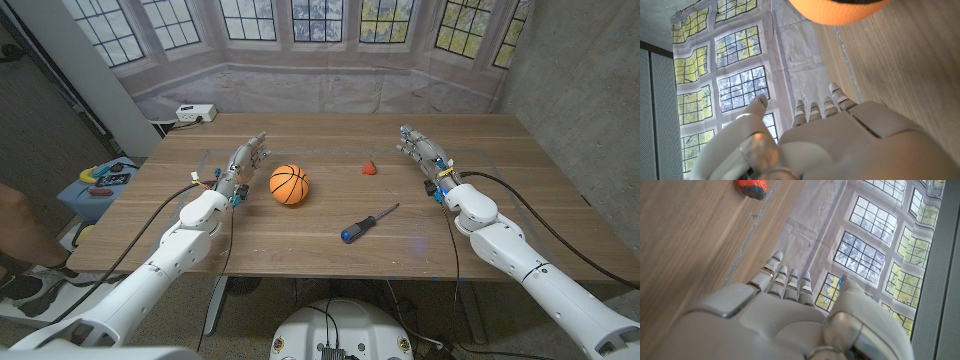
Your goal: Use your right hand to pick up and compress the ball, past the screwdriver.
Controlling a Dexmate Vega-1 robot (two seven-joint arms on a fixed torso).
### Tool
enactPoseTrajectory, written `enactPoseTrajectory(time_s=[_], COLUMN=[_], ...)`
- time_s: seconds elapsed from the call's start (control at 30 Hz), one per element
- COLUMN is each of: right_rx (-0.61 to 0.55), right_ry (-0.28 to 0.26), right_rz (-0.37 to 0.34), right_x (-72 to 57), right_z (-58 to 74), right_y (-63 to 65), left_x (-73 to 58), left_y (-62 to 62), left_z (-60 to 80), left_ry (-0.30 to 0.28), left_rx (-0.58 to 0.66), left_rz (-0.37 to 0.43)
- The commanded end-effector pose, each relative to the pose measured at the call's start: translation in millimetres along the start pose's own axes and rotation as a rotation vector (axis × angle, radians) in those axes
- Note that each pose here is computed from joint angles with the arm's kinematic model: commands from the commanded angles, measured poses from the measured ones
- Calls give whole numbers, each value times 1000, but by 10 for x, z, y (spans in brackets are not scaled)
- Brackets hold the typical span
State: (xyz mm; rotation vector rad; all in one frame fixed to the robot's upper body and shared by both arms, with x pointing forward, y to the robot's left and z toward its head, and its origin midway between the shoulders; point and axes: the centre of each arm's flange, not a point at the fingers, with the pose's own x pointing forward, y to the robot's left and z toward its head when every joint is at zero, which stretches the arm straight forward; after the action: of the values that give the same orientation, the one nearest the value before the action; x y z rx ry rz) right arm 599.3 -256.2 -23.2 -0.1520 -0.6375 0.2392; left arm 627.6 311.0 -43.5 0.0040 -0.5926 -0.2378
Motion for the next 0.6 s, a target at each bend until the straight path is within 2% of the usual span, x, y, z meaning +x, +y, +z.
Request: enactPoseTrajectory(time_s=[0.03, 0.23, 0.6], right_rx=[-105, -166, -275], right_ry=[3, 6, 14], right_rz=[59, 96, 153], right_x=[62, 95, 128], right_z=[166, 261, 420], right_y=[183, 288, 392], left_x=[-88, -109, -101], left_y=[122, 161, 181], left_z=[53, 74, 76], left_ry=[-4, -9, -12], left_rx=[20, 24, 24], left_rz=[20, 26, 16])
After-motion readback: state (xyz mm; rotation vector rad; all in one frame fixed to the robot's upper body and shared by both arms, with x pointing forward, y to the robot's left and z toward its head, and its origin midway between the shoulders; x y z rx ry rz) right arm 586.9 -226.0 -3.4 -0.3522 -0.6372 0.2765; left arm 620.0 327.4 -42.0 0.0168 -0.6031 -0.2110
